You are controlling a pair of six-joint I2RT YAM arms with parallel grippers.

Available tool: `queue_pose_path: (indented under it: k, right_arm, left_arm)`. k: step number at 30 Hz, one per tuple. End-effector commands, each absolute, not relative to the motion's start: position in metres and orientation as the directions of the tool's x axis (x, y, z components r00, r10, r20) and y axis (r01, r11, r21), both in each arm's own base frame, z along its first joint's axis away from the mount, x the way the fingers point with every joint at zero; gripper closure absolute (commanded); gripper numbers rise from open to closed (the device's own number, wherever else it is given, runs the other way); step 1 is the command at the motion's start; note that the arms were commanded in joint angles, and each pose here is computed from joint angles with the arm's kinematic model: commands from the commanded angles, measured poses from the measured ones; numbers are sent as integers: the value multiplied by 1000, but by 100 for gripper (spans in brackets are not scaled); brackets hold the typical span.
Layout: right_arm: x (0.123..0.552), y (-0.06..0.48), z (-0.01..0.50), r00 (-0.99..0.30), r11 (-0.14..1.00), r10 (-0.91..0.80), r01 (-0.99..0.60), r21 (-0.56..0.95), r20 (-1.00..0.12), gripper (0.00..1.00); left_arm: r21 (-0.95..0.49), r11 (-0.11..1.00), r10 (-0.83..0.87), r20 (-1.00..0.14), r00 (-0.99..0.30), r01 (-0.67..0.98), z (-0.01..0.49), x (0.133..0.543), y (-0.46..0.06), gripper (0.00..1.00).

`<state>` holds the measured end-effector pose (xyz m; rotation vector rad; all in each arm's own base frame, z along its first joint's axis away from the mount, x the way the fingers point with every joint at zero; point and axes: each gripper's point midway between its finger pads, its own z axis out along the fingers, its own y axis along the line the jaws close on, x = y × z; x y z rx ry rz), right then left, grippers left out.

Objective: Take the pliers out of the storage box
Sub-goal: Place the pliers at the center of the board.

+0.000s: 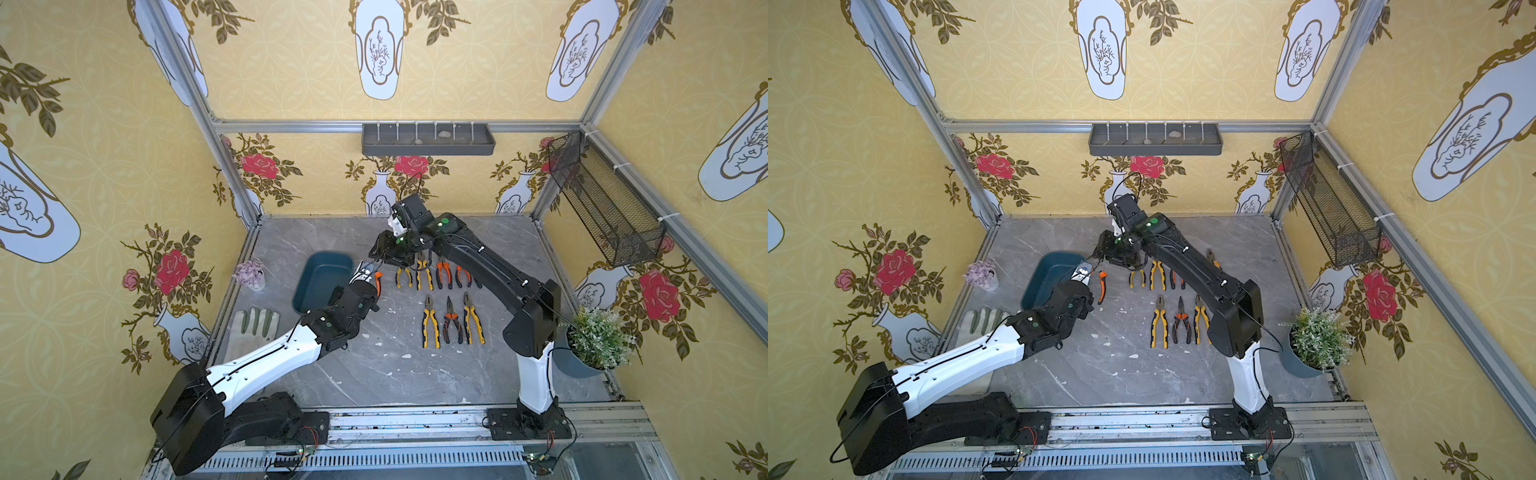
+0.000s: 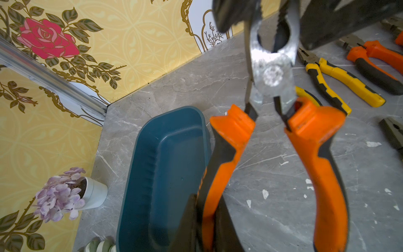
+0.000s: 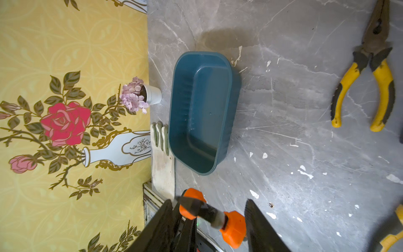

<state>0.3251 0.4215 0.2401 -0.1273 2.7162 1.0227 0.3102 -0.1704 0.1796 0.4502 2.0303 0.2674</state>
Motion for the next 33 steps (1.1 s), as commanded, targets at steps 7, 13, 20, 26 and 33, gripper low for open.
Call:
queue_pose_path:
  k: [7,13,20,26,33]
  right_arm:
    - [333,424,241,-954,804,109,-81,589,-280,52]
    - [332,420,233,-956,824,112,-63,564,-270,54]
    - [333,425,222,-960,825,104,-62,561,-260,59]
    - [333,429,219,-962,822,103,-60,567,-252,62]
    - [332,433,219,-965,814,102,-60,578,-244,68]
  left_arm:
    - [401,909,409,-806,-427,113,182,317,-169,100]
    - [404,910,405,-812,-420,95,185,317,-167,100]
    - [405,909,406,-815,-413,95,188,318,-168,100]
    - [403,910,404,-817,-412,95,187,316,-166,100]
    - [404,910,405,-818,-409,93,189,316,-166,100]
